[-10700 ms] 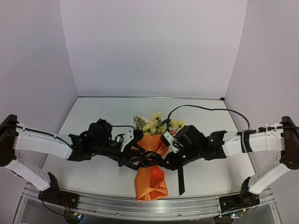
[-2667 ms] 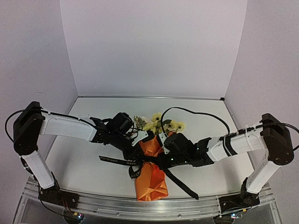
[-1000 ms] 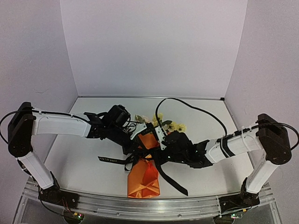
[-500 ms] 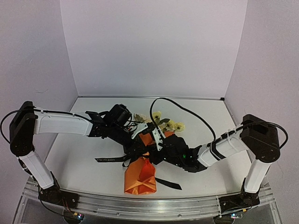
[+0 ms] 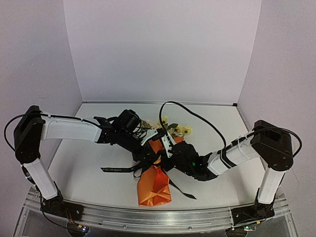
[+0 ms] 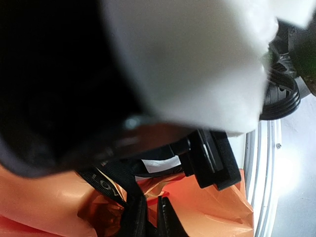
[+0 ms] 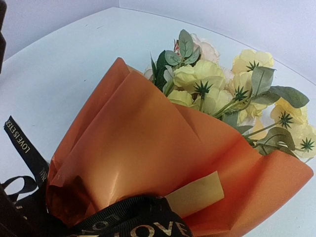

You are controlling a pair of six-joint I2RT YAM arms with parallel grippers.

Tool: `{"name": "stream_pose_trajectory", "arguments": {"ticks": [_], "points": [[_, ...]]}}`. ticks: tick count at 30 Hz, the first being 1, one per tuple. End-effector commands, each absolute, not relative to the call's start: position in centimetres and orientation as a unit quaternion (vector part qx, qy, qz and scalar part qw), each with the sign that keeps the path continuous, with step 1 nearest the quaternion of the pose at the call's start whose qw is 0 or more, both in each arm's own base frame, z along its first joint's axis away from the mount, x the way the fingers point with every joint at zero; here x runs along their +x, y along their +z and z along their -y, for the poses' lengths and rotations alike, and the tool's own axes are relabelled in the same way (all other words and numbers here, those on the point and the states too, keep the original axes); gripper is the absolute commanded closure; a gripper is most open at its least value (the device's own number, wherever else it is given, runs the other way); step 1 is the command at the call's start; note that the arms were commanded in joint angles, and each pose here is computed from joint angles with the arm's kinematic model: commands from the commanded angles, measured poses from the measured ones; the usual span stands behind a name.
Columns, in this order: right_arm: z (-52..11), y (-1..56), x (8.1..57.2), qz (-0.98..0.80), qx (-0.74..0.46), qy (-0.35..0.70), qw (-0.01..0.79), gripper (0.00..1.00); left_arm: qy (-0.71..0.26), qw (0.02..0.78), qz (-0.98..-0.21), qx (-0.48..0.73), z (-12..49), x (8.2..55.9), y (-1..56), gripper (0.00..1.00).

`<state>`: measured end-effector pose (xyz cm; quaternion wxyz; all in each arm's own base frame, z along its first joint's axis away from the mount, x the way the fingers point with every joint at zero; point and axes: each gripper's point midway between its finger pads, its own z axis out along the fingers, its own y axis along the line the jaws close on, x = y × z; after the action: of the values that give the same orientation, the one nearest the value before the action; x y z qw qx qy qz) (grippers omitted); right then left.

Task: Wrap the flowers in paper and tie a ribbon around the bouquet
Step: Cross the ribbon over the folded bouquet.

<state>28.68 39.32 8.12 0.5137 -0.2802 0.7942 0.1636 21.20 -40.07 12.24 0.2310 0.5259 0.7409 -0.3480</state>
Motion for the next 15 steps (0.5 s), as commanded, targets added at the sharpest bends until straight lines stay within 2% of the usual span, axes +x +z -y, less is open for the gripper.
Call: {"name": "stream_pose_trajectory", "arguments": {"ticks": [1,15], "points": [[-42.4,11.7,28.7,-0.750,-0.309,0.179,0.556,1.00,-0.341,0.253,-0.740,0.521,41.0,22.1,13.4,0.74],[-42.5,11.2,28.5,-0.745,-0.330,0.174,0.553,1.00,-0.359,0.304,-0.720,0.510,40.3,21.8,18.0,0.55]]}}
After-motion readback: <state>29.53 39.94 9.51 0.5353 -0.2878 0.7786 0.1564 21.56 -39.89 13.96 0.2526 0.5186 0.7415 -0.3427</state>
